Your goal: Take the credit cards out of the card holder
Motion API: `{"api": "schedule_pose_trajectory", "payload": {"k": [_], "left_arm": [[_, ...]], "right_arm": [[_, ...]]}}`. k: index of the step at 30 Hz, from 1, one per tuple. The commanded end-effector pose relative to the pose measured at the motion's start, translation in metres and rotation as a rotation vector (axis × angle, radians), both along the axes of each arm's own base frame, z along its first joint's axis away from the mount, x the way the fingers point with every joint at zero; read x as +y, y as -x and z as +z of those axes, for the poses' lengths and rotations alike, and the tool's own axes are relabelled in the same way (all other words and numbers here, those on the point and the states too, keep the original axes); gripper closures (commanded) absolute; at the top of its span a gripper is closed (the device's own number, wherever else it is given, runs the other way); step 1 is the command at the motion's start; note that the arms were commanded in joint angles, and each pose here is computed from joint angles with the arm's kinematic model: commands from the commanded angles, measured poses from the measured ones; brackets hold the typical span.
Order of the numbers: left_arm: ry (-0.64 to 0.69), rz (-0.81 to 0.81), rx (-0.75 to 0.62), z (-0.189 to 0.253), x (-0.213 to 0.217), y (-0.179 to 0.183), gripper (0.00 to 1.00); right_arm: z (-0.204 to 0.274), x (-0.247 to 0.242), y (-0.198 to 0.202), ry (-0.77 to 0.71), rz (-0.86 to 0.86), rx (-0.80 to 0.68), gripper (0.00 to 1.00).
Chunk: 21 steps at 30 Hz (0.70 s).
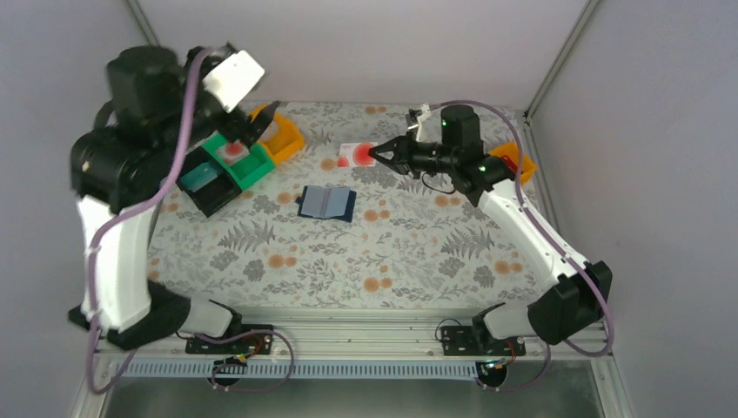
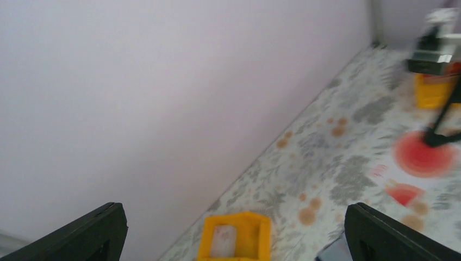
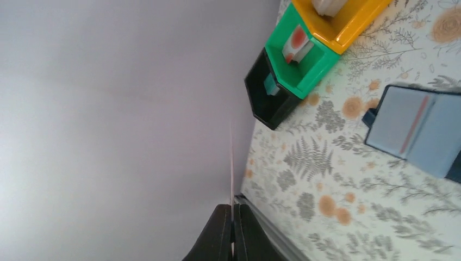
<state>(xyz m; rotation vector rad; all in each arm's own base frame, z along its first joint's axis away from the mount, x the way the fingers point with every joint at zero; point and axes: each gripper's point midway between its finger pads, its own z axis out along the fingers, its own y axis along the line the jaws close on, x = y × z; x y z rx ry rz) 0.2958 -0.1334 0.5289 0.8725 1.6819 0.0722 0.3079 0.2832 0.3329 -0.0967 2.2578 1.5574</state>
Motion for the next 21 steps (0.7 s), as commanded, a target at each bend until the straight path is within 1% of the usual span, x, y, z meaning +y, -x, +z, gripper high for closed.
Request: {"api": "schedule_pose_trajectory", "payload": {"k": [1,2,3,4,6,8,9,12,15,17,19,20,21], "left_arm": [[0.092,-0.271,-0.08,0.016,-0.02,0.07,0.0],[0.063,-0.417,-0.097,0.007,-0.034,0.092,0.0],[0.075,-0.47,-0.111,0.003,-0.038,0.103,0.0],[0.064,-0.481,-0.122,-0.004,-0.039,0.104,0.0],[-0.031,-0.459,-0.129,-0.026,-0.036,0.095,0.0],[-0.149,-0.397,-0.122,-0.051,-0.03,0.077,0.0],[-0.197,-0.4,-0.112,-0.064,-0.032,0.072,0.0],[-0.297,-0.427,-0.174,-0.068,-0.045,0.07,0.0],[-0.434,-0.379,-0.291,-0.066,-0.063,0.058,0.0],[-0.563,-0.337,-0.371,-0.077,-0.078,0.049,0.08],[-0.678,-0.267,-0.429,-0.085,-0.085,0.032,0.17],[-0.718,-0.262,-0.438,-0.09,-0.09,0.027,0.19],[-0.727,-0.28,-0.435,-0.091,-0.095,0.026,0.2]], "right_arm": [[0.048,-0.01,0.012,-0.175,-0.165,0.148,0.96],[0.05,-0.011,0.014,-0.188,-0.188,0.165,0.96],[0.053,-0.012,0.018,-0.201,-0.21,0.182,0.96],[0.056,-0.013,0.02,-0.21,-0.229,0.187,0.96],[0.063,-0.012,0.028,-0.234,-0.256,0.216,0.96],[0.062,-0.011,0.03,-0.246,-0.279,0.25,0.96],[0.061,-0.01,0.029,-0.252,-0.284,0.268,0.96],[0.06,-0.006,0.024,-0.274,-0.289,0.297,0.96],[0.061,0.003,0.015,-0.277,-0.274,0.306,0.96],[0.059,0.011,0.008,-0.272,-0.257,0.318,0.96],[0.057,0.017,0.001,-0.271,-0.247,0.323,0.96],[0.056,0.02,-0.003,-0.27,-0.245,0.327,0.96],[0.054,0.023,-0.006,-0.271,-0.241,0.332,0.96]]}}
